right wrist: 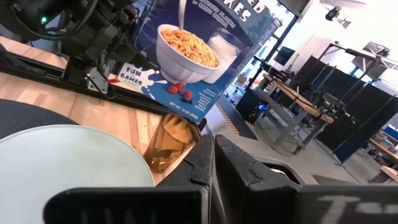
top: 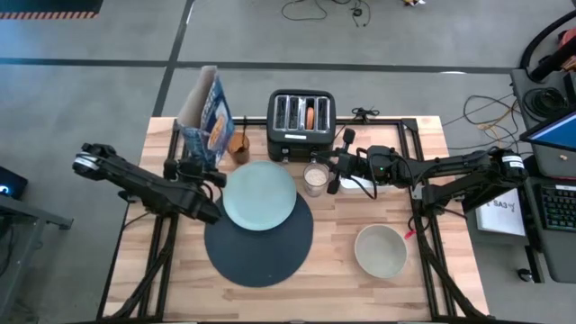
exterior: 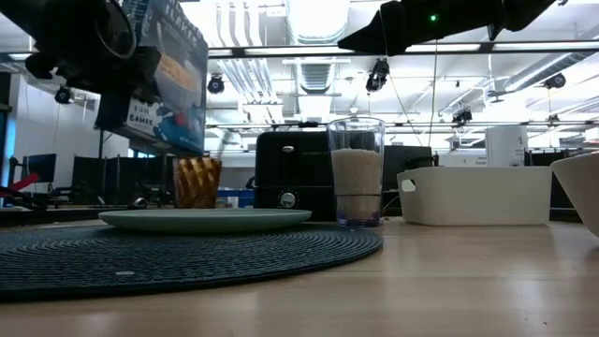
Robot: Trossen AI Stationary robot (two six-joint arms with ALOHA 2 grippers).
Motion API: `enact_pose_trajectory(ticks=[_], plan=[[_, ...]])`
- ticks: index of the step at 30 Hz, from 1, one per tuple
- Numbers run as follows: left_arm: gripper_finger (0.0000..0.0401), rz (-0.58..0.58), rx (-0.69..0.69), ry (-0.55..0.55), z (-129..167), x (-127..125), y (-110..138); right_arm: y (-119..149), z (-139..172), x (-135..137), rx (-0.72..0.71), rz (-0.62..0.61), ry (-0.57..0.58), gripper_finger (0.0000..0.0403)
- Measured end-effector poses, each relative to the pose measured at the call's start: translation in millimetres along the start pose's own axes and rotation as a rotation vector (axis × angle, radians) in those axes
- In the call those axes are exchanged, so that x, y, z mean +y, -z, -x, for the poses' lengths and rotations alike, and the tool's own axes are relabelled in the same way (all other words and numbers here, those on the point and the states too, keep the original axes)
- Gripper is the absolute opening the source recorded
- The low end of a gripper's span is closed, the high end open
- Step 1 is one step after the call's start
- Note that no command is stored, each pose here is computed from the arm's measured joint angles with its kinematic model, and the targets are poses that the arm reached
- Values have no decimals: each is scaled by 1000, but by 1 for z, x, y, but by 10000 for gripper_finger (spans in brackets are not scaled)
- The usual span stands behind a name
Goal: Arrange a breakfast setting
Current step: Pour the cereal from the blue cereal box into the gray bowl
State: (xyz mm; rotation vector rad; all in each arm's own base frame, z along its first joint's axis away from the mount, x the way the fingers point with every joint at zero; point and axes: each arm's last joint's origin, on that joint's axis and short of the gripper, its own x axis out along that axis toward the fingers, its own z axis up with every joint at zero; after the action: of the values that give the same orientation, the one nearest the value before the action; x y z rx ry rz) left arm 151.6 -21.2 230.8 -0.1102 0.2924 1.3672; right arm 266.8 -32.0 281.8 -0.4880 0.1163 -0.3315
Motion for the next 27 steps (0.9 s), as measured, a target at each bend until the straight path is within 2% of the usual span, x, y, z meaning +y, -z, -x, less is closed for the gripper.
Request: enact_pose_trajectory(ticks=[6,13,20,27], plan=[[247,-42,8,23,4,1,-14,0,0,0,0,0,0,9],[247,-261,-3,119,23,-8,-46,-2,7,3,26,-18,-36,9],[247,-381,-37,240,50,-21,-81,-29,46,4,47,-69,-158,9],[247,-460,-74,384,78,-42,-100,-65,98,-3,134,-183,-342,9]])
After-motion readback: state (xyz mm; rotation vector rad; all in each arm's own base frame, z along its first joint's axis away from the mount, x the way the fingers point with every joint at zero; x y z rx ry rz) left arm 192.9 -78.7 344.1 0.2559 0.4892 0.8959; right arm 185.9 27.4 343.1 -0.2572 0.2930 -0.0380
